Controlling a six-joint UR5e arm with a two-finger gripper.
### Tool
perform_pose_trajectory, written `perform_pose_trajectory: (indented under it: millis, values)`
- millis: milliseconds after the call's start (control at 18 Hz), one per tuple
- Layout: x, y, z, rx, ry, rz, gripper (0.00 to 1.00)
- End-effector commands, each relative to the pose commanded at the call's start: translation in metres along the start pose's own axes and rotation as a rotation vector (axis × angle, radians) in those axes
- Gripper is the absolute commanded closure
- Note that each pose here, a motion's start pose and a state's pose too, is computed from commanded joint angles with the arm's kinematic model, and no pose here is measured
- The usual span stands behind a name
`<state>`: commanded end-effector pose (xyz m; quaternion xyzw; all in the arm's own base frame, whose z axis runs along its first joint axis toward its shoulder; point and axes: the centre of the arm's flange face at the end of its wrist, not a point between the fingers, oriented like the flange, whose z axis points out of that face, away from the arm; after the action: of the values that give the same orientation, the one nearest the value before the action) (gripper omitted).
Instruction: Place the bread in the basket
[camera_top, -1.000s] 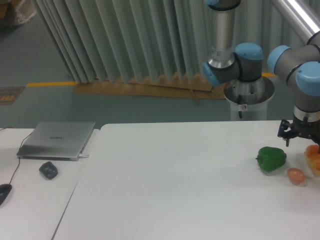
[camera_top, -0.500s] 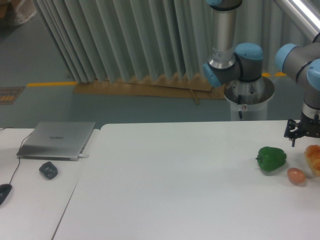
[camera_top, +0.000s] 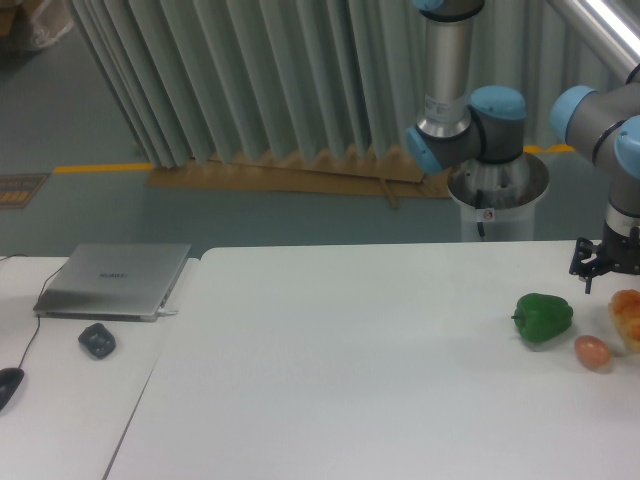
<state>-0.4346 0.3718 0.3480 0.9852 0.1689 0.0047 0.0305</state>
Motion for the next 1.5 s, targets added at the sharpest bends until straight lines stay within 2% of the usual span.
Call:
perform_pose_trajectory:
  millis: [278,500,778,889,1111,1500]
  values:
    - [-0.001,0.003,0.004,-0.015,0.002,-0.006,0.0]
    - [-0.012,0.02,0.026,-0.047,0.035,-0.042,0.0]
    - [-0.014,0.015,0.023,-0.046,0.028,-0.028,0.0]
    - [-0.02,0.008,0.038,-0.071,0.033,-0.022,0.0]
    - [-0.038,0.0,0.058,-0.143,-0.004,-0.013,0.0]
    - [-0.048,-0.017,0.075,-0.138,-0.016,-0.008,0.0]
